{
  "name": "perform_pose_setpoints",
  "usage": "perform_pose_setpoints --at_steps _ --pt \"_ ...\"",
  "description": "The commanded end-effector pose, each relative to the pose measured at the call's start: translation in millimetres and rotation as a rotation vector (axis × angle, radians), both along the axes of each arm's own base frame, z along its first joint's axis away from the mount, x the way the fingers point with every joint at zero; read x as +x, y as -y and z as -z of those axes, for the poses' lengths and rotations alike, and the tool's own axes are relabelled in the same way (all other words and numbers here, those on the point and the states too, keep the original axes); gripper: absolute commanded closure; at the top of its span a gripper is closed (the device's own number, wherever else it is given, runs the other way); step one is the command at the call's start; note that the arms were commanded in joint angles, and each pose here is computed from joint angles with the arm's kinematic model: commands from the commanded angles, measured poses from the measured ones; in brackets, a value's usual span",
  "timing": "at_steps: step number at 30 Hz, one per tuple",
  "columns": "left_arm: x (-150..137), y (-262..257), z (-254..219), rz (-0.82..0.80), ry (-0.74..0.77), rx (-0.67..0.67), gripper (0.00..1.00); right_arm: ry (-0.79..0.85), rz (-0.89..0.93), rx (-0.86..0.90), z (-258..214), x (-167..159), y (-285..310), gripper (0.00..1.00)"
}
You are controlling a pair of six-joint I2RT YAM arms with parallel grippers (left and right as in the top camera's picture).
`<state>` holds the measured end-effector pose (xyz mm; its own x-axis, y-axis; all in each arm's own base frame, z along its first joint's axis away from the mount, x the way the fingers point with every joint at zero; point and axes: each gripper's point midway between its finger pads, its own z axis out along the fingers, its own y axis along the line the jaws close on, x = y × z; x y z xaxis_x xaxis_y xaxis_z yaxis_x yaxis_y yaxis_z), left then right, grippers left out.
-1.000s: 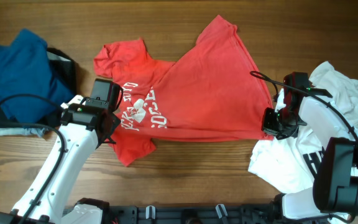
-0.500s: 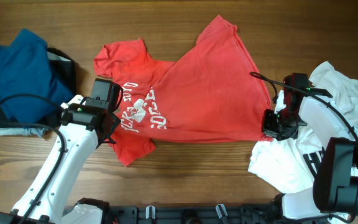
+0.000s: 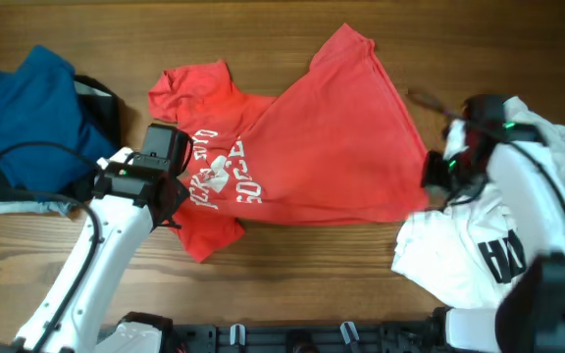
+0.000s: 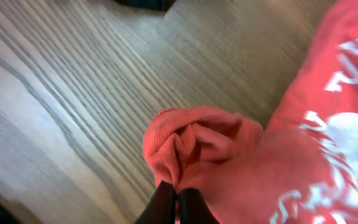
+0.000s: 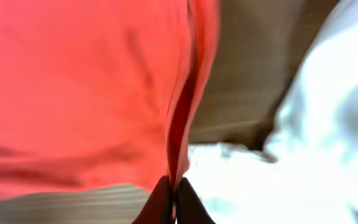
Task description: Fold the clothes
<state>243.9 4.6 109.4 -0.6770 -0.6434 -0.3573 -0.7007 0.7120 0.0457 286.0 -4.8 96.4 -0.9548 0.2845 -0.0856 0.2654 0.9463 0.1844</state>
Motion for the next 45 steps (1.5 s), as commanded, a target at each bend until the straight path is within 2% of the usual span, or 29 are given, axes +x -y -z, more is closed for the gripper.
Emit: perform_pose_setpoints --at_steps 1,4,8,10,13,15,18,20,25,28,33,40,42,44,45 --pt "19 -1 -70 0.054 0.194 -0.001 0.96 0.267 0.033 -0.013 -97 19 12 0.96" --pt "22 -1 -116 0.095 0.331 -0.007 0.96 0.342 0.070 -0.039 -134 8 25 0.96" --pt "15 -9 -161 0.086 0.477 -0.012 0.96 0.368 0.108 -0.064 -151 -10 39 0.96" --pt "10 -13 -169 0.067 0.509 -0.017 0.96 0.352 0.108 -0.061 -149 -15 39 0.96" --pt "6 -10 -160 0.076 0.466 -0.036 0.96 0.267 -0.009 0.017 -130 -22 15 0.95" --pt "10 -7 -150 0.083 0.420 -0.044 0.96 0.200 -0.058 0.046 -108 -27 0 0.87" --pt "20 -6 -129 0.084 0.327 -0.033 0.96 0.082 -0.153 0.081 -63 -39 -33 0.62" --pt "25 -5 -117 0.085 0.277 -0.028 0.96 0.023 -0.190 0.094 -30 -49 -52 0.52" --pt "33 -3 -97 0.085 0.194 -0.021 0.96 -0.022 -0.227 0.105 36 -63 -81 0.44" --pt "33 -3 -95 0.085 0.188 -0.020 0.96 -0.018 -0.273 0.097 60 -66 -91 0.42" --pt "33 -3 -95 0.086 0.187 -0.020 0.96 -0.024 -0.280 0.076 84 -61 -97 0.33" --pt "33 -3 -95 0.086 0.188 -0.020 0.96 -0.130 -0.287 0.074 116 -69 -104 0.34" --pt "33 -3 -95 0.085 0.188 -0.020 0.96 -0.151 -0.326 0.075 122 -75 -113 0.46" --pt "33 -3 -95 0.085 0.188 -0.019 0.96 -0.146 -0.350 0.066 121 -75 -120 0.69" --pt "33 -3 -95 0.086 0.188 -0.019 0.96 -0.152 -0.331 0.067 120 -76 -121 0.76"
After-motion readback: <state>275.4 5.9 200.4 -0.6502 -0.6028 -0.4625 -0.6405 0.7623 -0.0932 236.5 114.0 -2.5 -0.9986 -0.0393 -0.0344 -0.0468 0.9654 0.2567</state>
